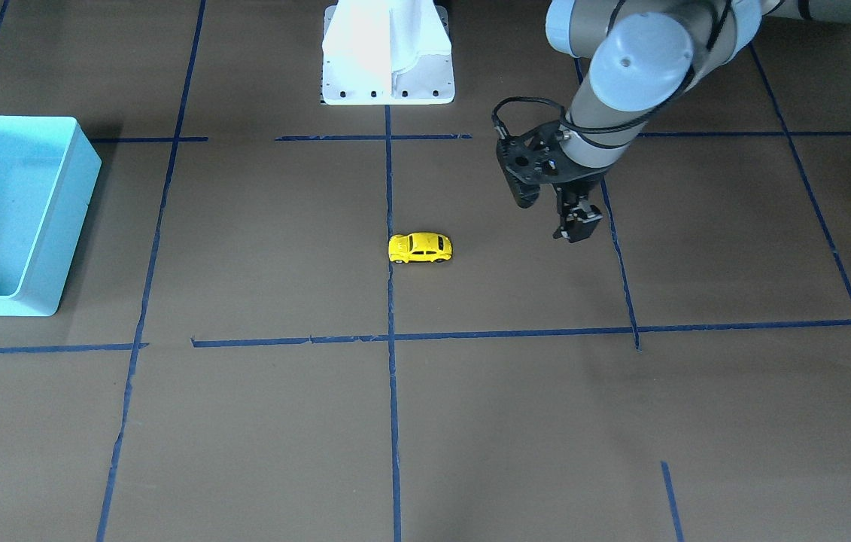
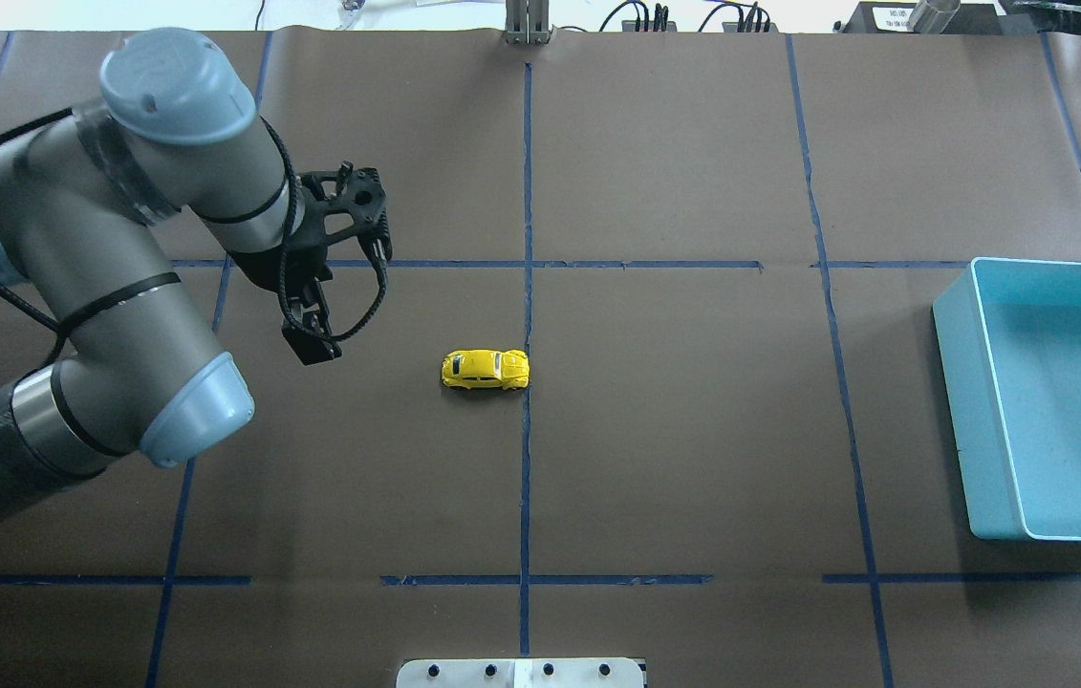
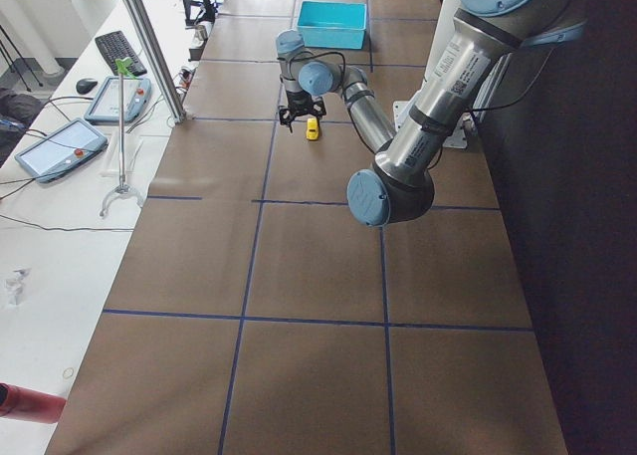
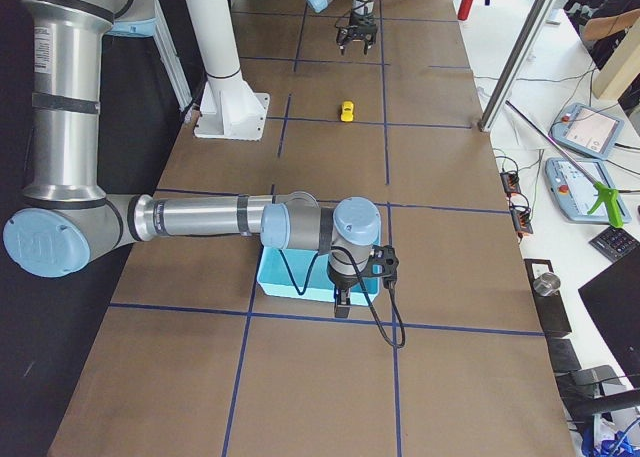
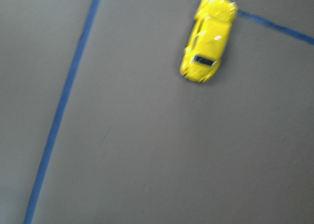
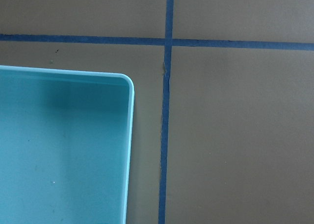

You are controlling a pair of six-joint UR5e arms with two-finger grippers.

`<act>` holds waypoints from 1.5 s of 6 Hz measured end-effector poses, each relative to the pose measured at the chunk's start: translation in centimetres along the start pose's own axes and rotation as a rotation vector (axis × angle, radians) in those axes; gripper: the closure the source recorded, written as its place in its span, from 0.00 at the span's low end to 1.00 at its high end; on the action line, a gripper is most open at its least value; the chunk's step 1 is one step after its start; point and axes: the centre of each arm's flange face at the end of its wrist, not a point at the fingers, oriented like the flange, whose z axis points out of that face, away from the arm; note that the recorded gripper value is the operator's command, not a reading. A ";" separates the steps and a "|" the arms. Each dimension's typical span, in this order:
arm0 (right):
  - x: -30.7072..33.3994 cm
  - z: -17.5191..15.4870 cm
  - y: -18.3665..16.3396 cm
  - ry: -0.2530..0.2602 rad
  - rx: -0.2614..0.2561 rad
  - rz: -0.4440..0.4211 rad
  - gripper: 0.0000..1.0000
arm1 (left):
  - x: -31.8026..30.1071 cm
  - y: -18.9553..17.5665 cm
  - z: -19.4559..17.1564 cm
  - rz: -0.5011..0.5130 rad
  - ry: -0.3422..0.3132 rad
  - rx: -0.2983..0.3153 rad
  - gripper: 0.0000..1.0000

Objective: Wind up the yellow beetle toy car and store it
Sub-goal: 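Reach the open left gripper toward the yellow beetle toy car, then lower the left gripper over the car and close on it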

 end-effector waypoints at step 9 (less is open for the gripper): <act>-0.1 0.2 0.0 -0.024 -0.004 0.002 0.00 | 2.4 -12.3 9.5 0.173 -0.046 -0.063 0.00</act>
